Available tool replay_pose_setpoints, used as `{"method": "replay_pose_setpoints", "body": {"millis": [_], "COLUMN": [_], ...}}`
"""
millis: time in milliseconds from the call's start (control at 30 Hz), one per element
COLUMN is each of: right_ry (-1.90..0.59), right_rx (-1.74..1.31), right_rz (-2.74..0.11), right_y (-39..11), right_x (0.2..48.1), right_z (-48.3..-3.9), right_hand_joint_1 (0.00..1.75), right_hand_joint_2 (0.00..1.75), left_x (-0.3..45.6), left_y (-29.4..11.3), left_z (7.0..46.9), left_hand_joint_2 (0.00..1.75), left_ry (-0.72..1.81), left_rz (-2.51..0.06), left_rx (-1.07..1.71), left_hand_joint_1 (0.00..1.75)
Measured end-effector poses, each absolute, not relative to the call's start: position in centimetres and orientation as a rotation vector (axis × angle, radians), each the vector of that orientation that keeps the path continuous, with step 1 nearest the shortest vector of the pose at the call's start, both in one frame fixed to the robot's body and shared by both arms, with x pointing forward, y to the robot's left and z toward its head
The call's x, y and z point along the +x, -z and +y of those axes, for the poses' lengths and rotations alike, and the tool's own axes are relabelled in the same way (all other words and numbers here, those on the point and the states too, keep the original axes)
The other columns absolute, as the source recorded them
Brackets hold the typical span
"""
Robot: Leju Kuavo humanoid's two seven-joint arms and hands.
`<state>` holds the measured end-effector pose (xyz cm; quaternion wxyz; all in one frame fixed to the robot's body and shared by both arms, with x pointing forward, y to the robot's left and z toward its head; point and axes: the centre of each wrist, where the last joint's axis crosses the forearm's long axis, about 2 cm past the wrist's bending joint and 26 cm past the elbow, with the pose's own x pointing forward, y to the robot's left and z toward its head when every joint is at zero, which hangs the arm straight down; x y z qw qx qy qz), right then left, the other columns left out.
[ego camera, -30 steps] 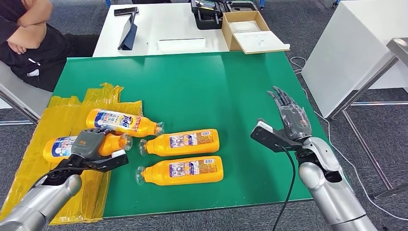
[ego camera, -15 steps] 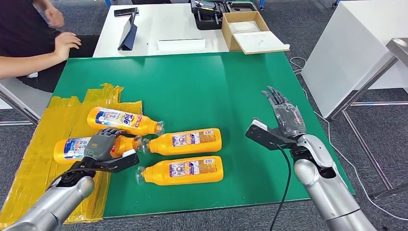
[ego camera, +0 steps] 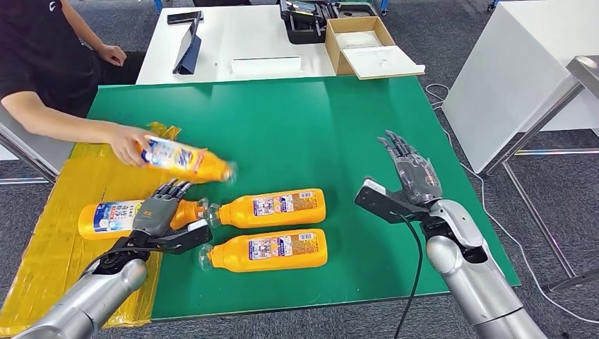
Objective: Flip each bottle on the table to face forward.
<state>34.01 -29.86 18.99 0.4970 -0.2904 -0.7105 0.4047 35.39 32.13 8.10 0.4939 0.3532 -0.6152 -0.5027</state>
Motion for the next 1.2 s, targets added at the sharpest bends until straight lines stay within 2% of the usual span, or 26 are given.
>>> {"method": "replay_pose_setpoints", "body": {"millis": [233, 400, 633, 800, 933, 1067, 1200], "right_ry": [-1.009, -1.012, -0.985, -0.981, -0.991, -1.041, -1.121], "right_rx": [-0.700, -0.691, -0.646, -0.628, -0.584, -0.513, -0.409], "right_rz": [-1.695, -1.681, -1.705, -1.724, -1.756, -1.768, -1.778], "right_y": [-18.4, -18.0, -17.5, -17.5, -17.6, -17.9, -18.1], "right_x": [33.6, 33.3, 32.6, 32.1, 31.6, 30.7, 29.5], "right_z": [-29.4, -29.3, -29.3, -29.2, -28.2, -26.0, -22.1], "right_hand_joint_1": [0.00, 0.00, 0.00, 0.00, 0.00, 0.00, 0.00], "right_hand_joint_2": [0.00, 0.00, 0.00, 0.00, 1.75, 1.75, 1.75], "left_x": [35.7, 36.5, 38.0, 38.1, 37.9, 37.7, 37.9], "left_y": [-8.7, -10.7, -17.4, -21.4, -24.6, -27.3, -28.2], "left_z": [31.2, 30.6, 31.0, 31.5, 31.9, 31.7, 31.3], "left_hand_joint_2": [0.00, 0.00, 0.00, 0.00, 0.00, 0.00, 0.00], "left_ry": [1.153, 0.960, 0.472, 0.263, 0.069, -0.015, -0.033], "left_rz": [-1.537, -1.655, -1.970, -2.138, -2.293, -2.406, -2.438], "left_rx": [0.829, 0.789, 0.683, 0.639, 0.573, 0.543, 0.514], "left_hand_joint_1": [0.00, 0.00, 0.00, 0.00, 0.00, 0.00, 0.00]}}
